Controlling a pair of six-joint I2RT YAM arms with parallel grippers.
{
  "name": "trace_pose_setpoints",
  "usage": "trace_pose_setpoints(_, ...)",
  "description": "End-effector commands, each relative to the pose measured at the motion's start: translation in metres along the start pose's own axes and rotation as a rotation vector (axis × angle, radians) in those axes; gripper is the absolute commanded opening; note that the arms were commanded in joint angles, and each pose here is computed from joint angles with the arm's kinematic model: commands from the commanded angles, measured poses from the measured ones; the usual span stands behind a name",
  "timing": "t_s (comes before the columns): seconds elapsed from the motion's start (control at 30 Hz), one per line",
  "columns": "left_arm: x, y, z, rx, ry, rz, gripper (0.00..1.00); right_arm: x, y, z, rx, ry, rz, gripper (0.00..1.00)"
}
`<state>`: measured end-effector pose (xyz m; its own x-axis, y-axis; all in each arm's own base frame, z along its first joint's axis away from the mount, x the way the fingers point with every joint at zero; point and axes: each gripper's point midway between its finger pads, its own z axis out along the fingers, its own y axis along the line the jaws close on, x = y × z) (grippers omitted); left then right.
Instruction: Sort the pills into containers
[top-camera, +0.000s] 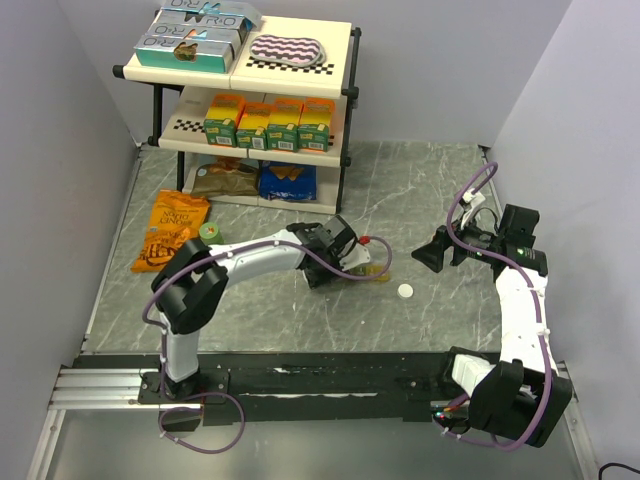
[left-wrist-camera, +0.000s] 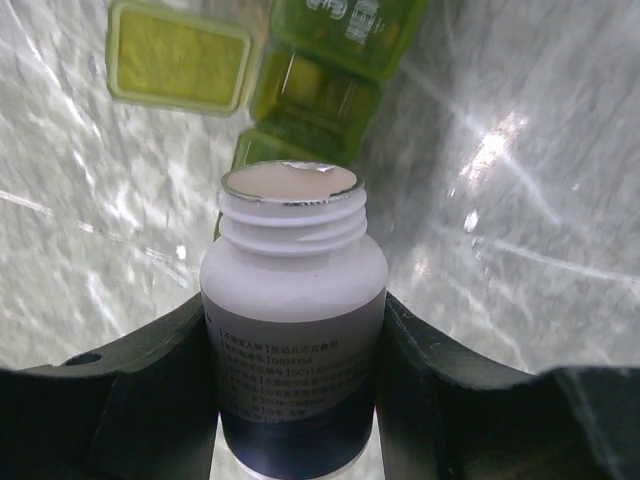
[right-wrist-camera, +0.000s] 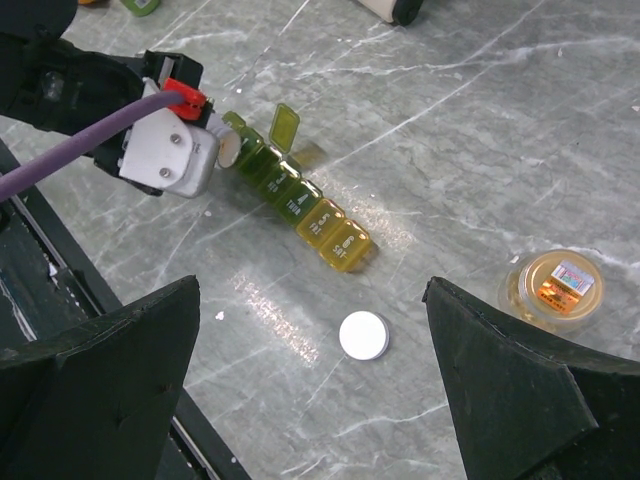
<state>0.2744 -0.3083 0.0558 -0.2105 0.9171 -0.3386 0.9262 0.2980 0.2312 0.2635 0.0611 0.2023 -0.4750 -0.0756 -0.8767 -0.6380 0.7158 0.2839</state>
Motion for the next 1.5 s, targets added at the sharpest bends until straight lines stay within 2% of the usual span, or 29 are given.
trace_pose_setpoints(0.0,-0.02,0.019,-0.011,-0.065,-0.016,-0.035,0.01,-0.003,0.002,-0.001,-0.02,-0.015,0.002,1.0)
trace_pose_setpoints(0.07,-0.028,0.016,-0.023,-0.079,-0.138,-0.033,0.01,-0.003,0.001,-0.001,-0.017,-0.016,0.006,1.0)
trace_pose_setpoints(0.13,-0.007,0.014,-0.017,-0.057,0.015,-0.023,0.01,-0.003,0.002,-0.001,-0.018,-0.017,0.006,1.0)
trace_pose_setpoints(0.2,0.001,0.01,-0.01,-0.08,0.054,-0.018,0.01,-0.003,0.001,-0.001,-0.018,-0.017,0.001,1.0)
trace_pose_setpoints(0.23,-0.032,0.014,-0.015,-0.105,-0.111,-0.031,0.01,-0.003,0.001,-0.001,-0.015,-0.017,-0.001,1.0)
trace_pose_setpoints(0.27,-0.041,0.011,-0.028,-0.081,-0.193,-0.039,0.01,-0.003,0.001,-0.001,-0.014,-0.016,0.003,1.0)
trace_pose_setpoints(0.33,0.002,0.004,-0.015,0.0,0.046,-0.035,0.01,-0.003,0.001,-0.001,-0.016,-0.021,0.002,1.0)
trace_pose_setpoints(0.37,0.018,0.003,0.01,0.001,0.165,-0.046,0.01,-0.003,0.001,-0.002,-0.015,-0.019,0.003,1.0)
trace_pose_setpoints(0.4,0.017,0.001,0.01,0.001,0.141,-0.045,0.01,-0.003,0.001,-0.002,-0.016,-0.017,0.004,1.0)
trace_pose_setpoints(0.43,-0.024,0.016,-0.012,-0.061,-0.069,-0.064,0.01,-0.003,0.001,-0.002,-0.013,-0.016,0.003,1.0)
trace_pose_setpoints(0.5,-0.033,0.014,-0.021,-0.052,-0.144,-0.071,0.01,-0.003,0.001,-0.002,-0.013,-0.021,0.003,1.0)
trace_pose_setpoints(0.53,0.002,0.001,-0.003,0.008,0.036,-0.058,0.01,-0.003,0.0,-0.002,-0.013,-0.022,0.003,1.0)
trace_pose_setpoints(0.6,0.005,0.011,-0.001,-0.03,0.137,-0.048,0.01,-0.003,0.001,-0.002,-0.021,-0.02,0.011,1.0)
trace_pose_setpoints(0.63,0.0,0.008,-0.001,-0.035,0.102,-0.041,0.01,-0.003,0.001,-0.002,-0.021,-0.017,0.012,1.0)
trace_pose_setpoints(0.67,-0.022,0.01,-0.01,-0.051,-0.038,-0.059,0.01,-0.003,0.0,-0.002,-0.015,-0.016,0.011,1.0)
trace_pose_setpoints(0.7,-0.025,0.012,-0.016,-0.061,-0.066,-0.059,0.01,-0.002,0.0,-0.002,-0.013,-0.017,0.009,1.0)
trace_pose_setpoints(0.83,0.003,0.004,-0.004,-0.039,0.124,-0.026,0.01,-0.003,0.0,-0.003,-0.015,-0.023,0.009,1.0)
trace_pose_setpoints(0.87,0.003,0.001,-0.007,-0.043,0.098,-0.019,0.01,-0.002,0.0,-0.002,-0.016,-0.02,0.012,1.0)
trace_pose_setpoints(0.9,-0.021,0.004,-0.009,-0.052,-0.031,-0.031,0.01,-0.002,0.0,-0.002,-0.015,-0.018,0.012,1.0)
trace_pose_setpoints(0.93,-0.022,0.009,-0.017,-0.073,-0.065,-0.026,0.01,-0.003,0.0,-0.003,-0.014,-0.021,0.009,1.0)
trace_pose_setpoints(0.97,-0.024,0.012,-0.017,-0.081,-0.053,-0.027,0.01,-0.002,0.0,-0.002,-0.016,-0.02,0.011,1.0)
trace_pose_setpoints(1.0,-0.008,0.005,-0.018,-0.056,0.046,-0.006,0.01,-0.003,0.0,-0.002,-0.015,-0.021,0.011,1.0)
trace_pose_setpoints(1.1,-0.018,0.008,-0.02,-0.077,-0.052,0.009,0.01,-0.003,0.0,-0.002,-0.014,-0.021,0.01,1.0)
trace_pose_setpoints(1.2,-0.001,0.006,-0.012,-0.051,0.083,0.0,0.01,-0.003,0.0,-0.003,-0.012,-0.021,0.01,1.0)
trace_pose_setpoints(1.27,-0.022,0.002,-0.02,-0.059,-0.067,0.022,0.01,-0.003,-0.001,-0.002,-0.012,-0.022,0.012,1.0)
trace_pose_setpoints(1.3,-0.016,0.01,-0.014,-0.058,-0.057,-0.003,0.01,-0.003,-0.001,-0.002,-0.013,-0.022,0.01,1.0)
trace_pose_setpoints(1.37,-0.008,0.008,-0.017,-0.024,0.057,-0.004,0.01,-0.002,-0.001,-0.003,-0.01,-0.018,0.013,1.0)
trace_pose_setpoints(1.43,-0.023,0.003,-0.019,-0.049,-0.046,0.027,0.01,-0.002,-0.001,-0.002,-0.011,-0.021,0.012,1.0)
trace_pose_setpoints(1.47,-0.02,0.005,-0.019,-0.036,-0.044,0.01,0.01,-0.003,-0.001,-0.003,-0.013,-0.021,0.014,1.0)
